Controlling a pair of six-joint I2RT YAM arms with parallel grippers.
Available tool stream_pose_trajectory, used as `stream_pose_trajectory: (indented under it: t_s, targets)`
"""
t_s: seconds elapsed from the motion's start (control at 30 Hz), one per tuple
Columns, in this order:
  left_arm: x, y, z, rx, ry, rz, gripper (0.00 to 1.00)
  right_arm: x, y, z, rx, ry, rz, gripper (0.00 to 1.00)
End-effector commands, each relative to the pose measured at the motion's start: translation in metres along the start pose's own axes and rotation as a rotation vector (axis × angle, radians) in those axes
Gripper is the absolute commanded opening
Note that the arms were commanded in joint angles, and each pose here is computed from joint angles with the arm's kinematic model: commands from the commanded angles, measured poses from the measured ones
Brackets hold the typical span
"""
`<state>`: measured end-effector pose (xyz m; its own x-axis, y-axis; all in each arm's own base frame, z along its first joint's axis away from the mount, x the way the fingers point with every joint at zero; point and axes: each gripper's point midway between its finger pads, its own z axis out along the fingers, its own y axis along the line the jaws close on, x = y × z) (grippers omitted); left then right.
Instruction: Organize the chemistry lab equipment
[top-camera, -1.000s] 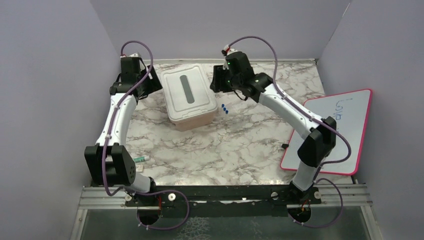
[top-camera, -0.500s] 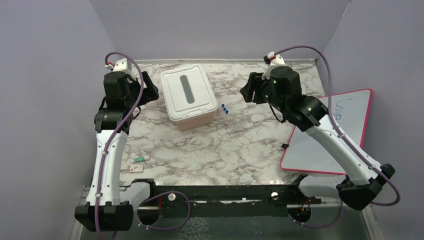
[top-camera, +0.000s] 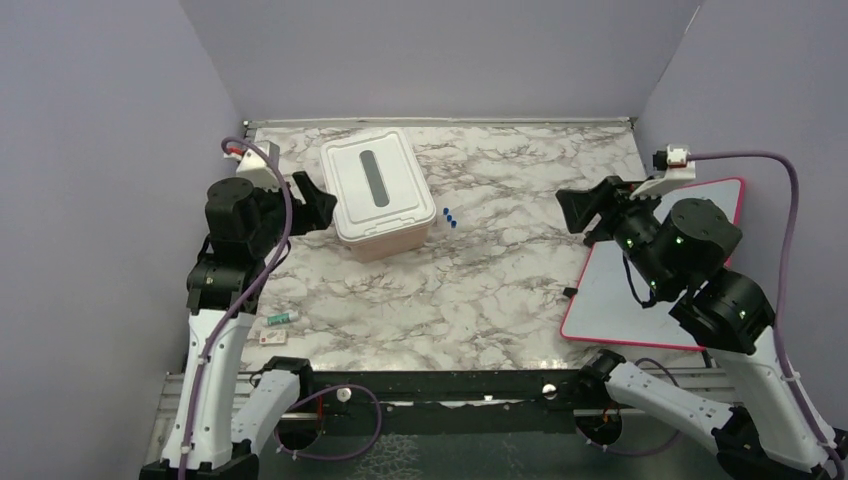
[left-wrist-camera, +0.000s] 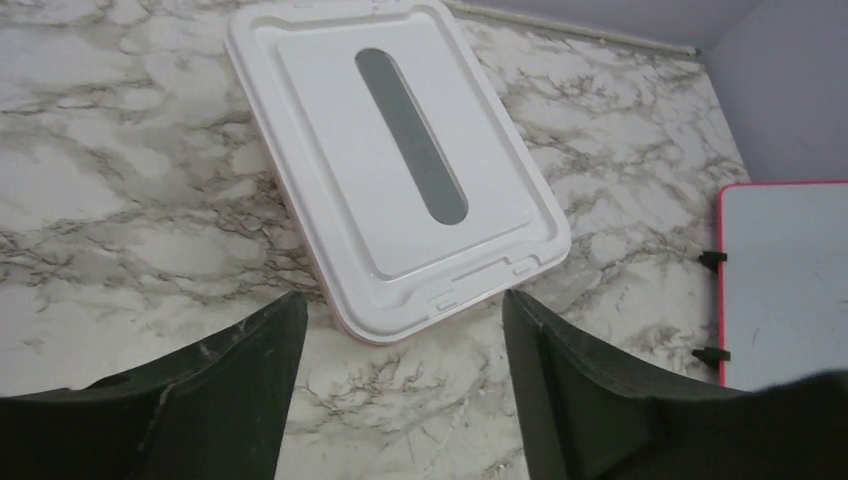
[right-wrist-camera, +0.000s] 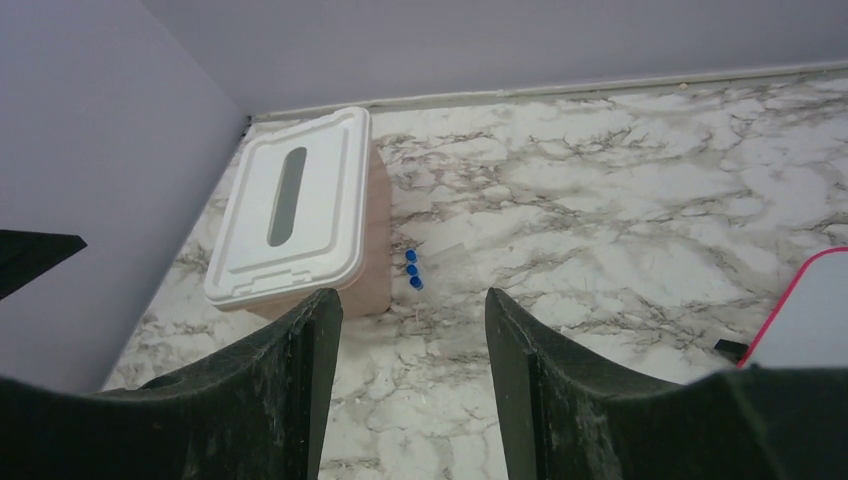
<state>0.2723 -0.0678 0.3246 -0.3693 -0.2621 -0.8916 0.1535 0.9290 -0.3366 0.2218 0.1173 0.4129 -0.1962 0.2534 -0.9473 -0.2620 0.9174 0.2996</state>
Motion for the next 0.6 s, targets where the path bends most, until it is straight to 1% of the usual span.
stream_pose_trajectory:
  t_s: [0.0,0.07,0.1,0.23,0.33,0.43,0.57]
  targets:
    - [0.028,-0.023,0.039,0.168,0.12,-0.099,0.59,0.041,-0.004,0.018,0.039,0.129,-0.018,0.59]
    - [0.039,-0.024,0.058,0.192,0.174,-0.132,0.48,0.053,-0.001,0.024,0.026,0.154,-0.009,0.58]
    - [0.043,-0.025,0.066,0.196,0.193,-0.136,0.46,0.058,0.0,0.026,0.019,0.163,-0.005,0.58]
    - [0.069,-0.02,0.102,0.15,0.285,-0.146,0.45,0.071,0.004,0.028,-0.009,0.181,0.008,0.58]
    - [0.091,-0.025,0.119,0.146,0.36,-0.142,0.43,0.076,0.004,0.027,-0.021,0.187,0.016,0.58]
    - [0.108,-0.032,0.126,0.149,0.41,-0.134,0.4,0.081,0.002,0.028,-0.014,0.195,0.013,0.58]
    - [0.129,-0.031,0.12,0.117,0.459,-0.137,0.4,0.082,-0.003,0.027,0.008,0.192,0.009,0.58]
